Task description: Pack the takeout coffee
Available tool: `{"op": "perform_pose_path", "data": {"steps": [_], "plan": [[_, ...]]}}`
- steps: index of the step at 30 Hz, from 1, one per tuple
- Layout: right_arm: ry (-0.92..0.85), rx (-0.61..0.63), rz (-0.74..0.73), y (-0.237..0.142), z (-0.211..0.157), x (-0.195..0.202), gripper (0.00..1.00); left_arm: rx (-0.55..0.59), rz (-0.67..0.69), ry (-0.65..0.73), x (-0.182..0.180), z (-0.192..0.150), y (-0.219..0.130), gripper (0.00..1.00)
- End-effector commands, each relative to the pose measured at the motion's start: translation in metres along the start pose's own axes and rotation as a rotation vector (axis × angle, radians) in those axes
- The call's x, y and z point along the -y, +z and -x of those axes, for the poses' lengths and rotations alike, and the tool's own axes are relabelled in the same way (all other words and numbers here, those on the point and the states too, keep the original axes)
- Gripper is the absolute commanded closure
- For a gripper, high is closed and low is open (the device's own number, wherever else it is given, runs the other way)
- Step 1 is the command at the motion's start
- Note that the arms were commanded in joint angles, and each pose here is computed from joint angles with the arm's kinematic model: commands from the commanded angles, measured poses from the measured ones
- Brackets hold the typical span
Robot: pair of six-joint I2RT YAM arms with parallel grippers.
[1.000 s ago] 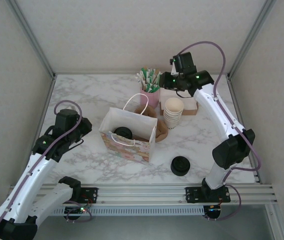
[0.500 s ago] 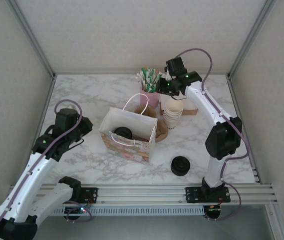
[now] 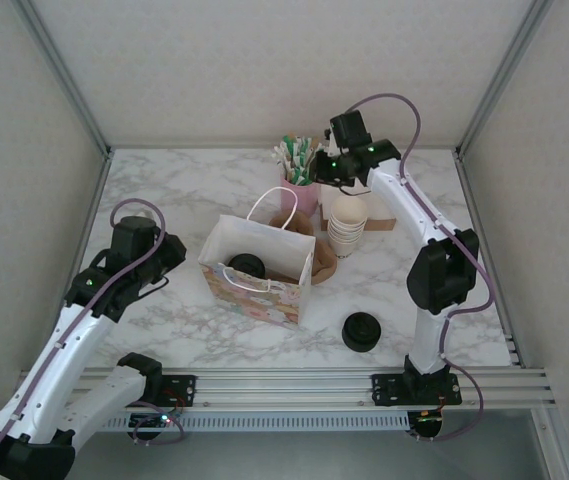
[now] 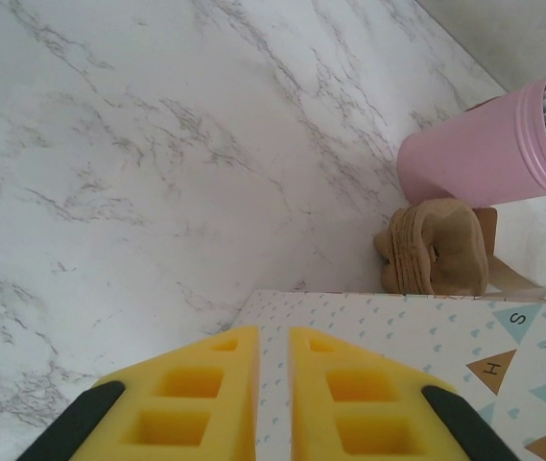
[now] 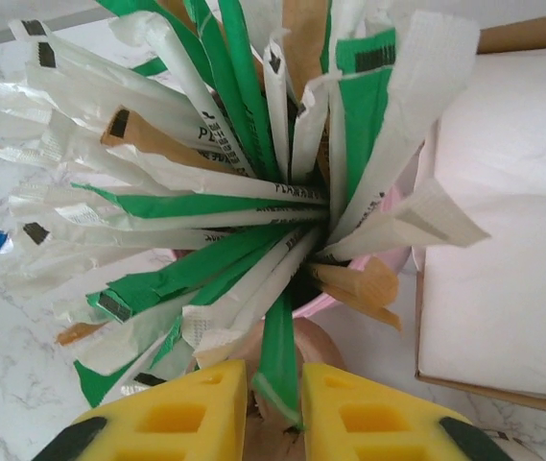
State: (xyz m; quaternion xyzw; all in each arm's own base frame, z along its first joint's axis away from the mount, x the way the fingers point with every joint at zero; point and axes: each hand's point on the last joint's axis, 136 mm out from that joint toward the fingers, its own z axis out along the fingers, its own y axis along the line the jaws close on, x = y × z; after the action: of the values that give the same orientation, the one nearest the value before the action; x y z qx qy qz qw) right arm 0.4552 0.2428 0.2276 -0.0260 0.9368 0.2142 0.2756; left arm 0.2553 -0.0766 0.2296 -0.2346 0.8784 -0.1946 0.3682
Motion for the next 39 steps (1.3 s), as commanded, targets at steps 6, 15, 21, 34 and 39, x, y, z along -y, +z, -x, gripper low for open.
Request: {"op": "perform_pose_path", "data": {"steps": [6,15,21,34,39], "plan": [[-0.043,0.034,0.011,-0.015,0.016,-0.007,0.93,-0.011,-0.022,-0.002,0.007,0.0,-0.005,0.84],[-0.166,0.146,-0.046,-0.123,0.032,-0.024,1.0,-0.005,-0.019,0.002,0.007,0.002,-0.005,0.84],[-0.274,0.299,0.043,-0.239,0.01,-0.056,1.0,0.003,-0.019,0.007,0.01,0.005,-0.003,0.84],[-0.389,0.378,0.422,-0.364,-0.082,-0.099,1.0,-0.012,-0.003,0.021,0.017,0.01,0.006,0.84],[-0.422,0.182,0.494,-0.342,-0.118,-0.106,1.0,-0.005,0.004,0.023,0.015,0.011,0.005,0.84]]}}
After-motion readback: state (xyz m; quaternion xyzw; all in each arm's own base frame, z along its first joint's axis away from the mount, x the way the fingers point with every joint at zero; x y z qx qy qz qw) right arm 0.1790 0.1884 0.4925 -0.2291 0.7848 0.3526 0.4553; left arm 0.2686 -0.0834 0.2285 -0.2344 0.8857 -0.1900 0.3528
